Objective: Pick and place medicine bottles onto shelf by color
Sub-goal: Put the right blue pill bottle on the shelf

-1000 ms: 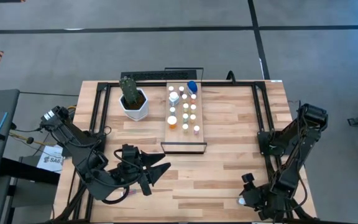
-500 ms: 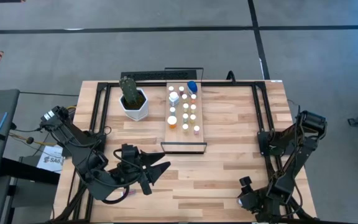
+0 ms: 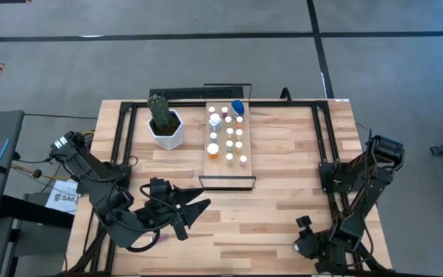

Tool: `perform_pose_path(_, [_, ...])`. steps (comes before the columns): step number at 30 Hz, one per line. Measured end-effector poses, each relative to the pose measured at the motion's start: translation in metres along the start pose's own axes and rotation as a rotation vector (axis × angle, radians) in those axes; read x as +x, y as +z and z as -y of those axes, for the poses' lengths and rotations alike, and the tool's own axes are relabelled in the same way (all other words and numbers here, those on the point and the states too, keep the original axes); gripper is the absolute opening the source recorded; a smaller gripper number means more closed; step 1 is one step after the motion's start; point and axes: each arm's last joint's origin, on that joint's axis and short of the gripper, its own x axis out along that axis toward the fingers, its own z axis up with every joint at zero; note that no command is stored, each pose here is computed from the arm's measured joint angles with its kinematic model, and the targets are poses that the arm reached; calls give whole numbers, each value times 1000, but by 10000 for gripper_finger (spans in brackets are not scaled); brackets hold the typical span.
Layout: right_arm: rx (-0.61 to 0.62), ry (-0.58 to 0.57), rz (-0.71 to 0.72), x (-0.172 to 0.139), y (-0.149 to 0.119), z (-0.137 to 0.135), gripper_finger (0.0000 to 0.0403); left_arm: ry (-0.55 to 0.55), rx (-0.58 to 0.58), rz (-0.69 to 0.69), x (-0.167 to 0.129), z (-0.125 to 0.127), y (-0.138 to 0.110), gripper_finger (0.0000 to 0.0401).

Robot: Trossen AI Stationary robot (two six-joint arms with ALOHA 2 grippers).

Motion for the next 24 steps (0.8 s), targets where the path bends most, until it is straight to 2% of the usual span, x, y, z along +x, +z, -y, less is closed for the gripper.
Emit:
perform_pose_path(6, [7, -18, 11, 1, 2, 2, 118, 3, 0, 4, 0, 0, 0, 265])
perform_pose_path(13, [21, -50, -7, -4, 5, 12, 121, 3, 0, 4, 0, 0, 0, 265])
perform_pose_path(18, [60, -165, -53, -32, 15, 49, 122, 3, 0, 4, 0, 0, 0, 265])
perform_pose_path(24, [128, -310, 26, -82, 29, 111, 122, 2, -1, 4, 0, 0, 0, 265])
